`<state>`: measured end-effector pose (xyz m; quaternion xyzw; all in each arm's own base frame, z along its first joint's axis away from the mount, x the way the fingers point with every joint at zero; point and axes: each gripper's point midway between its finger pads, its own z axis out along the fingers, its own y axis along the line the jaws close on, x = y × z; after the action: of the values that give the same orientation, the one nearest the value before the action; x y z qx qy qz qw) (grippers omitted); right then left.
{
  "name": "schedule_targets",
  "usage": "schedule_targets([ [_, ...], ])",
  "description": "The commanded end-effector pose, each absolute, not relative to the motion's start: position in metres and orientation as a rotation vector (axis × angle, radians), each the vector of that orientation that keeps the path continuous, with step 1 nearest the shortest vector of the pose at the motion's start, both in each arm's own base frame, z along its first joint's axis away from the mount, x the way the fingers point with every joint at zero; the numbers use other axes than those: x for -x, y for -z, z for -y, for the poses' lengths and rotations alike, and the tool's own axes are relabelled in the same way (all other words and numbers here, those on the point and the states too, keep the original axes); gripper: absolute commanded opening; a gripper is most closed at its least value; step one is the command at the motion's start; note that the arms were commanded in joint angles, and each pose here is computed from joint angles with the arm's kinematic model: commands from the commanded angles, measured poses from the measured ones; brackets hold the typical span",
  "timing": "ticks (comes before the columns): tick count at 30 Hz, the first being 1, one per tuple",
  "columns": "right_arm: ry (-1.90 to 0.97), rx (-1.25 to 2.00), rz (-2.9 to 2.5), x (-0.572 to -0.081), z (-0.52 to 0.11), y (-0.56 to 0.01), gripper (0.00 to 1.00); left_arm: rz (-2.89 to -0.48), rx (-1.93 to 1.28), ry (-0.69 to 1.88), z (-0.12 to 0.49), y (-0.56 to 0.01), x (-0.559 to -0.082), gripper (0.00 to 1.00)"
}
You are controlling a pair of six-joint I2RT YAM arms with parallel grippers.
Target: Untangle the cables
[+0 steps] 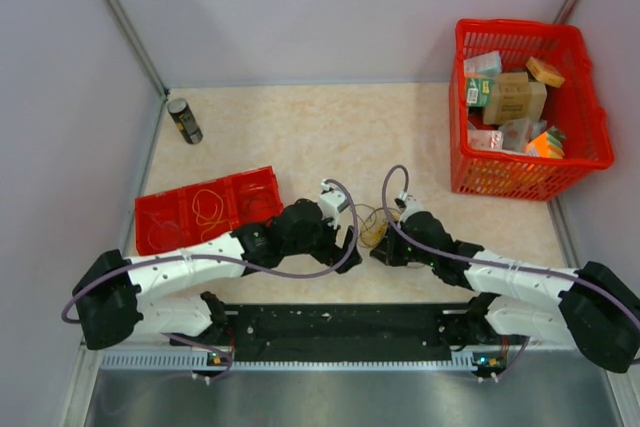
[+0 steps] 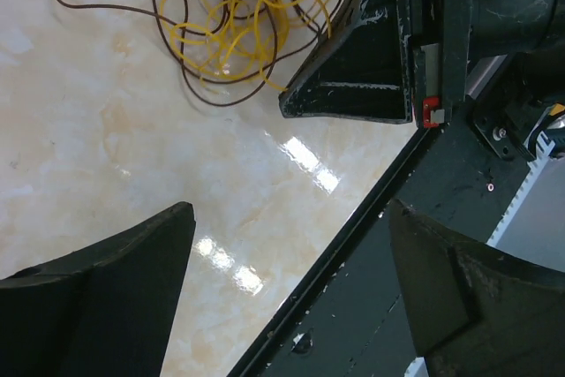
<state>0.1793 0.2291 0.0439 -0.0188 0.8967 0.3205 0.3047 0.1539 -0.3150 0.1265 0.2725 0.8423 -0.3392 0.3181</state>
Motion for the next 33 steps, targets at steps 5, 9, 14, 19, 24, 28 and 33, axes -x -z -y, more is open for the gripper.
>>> schedule_targets([
  [5,-1.048,0.267,-2.166,-0.182,-0.264,-0.093,0.0,-2.137,-0.664,0.948,0.321,-0.138,-0.158,0.74],
  [9,-1.074,0.208,-2.048,-0.178,-0.249,-0.109,0.0,-2.107,-0.741,1.033,0.338,-0.139,-0.151,0.78],
  [14,-0.902,-0.127,-2.028,-0.194,-0.202,-0.099,0.47,-2.126,-0.808,0.888,0.354,-0.122,-0.16,0.82],
  [19,-0.785,-0.398,-1.985,-0.2,-0.161,-0.087,0.6,-2.209,-0.868,0.654,0.366,-0.099,-0.177,0.77],
  [24,-0.73,-0.51,-1.974,-0.201,-0.144,-0.081,0.56,-2.23,-0.852,0.581,0.378,-0.087,-0.192,0.64],
  [28,-0.724,-0.503,-1.984,-0.201,-0.145,-0.08,0.55,-2.258,-0.872,0.535,0.385,-0.074,-0.197,0.51],
  [33,-0.727,-0.482,-1.992,-0.202,-0.148,-0.081,0.55,-2.265,-0.888,0.521,0.39,-0.066,-0.199,0.45],
])
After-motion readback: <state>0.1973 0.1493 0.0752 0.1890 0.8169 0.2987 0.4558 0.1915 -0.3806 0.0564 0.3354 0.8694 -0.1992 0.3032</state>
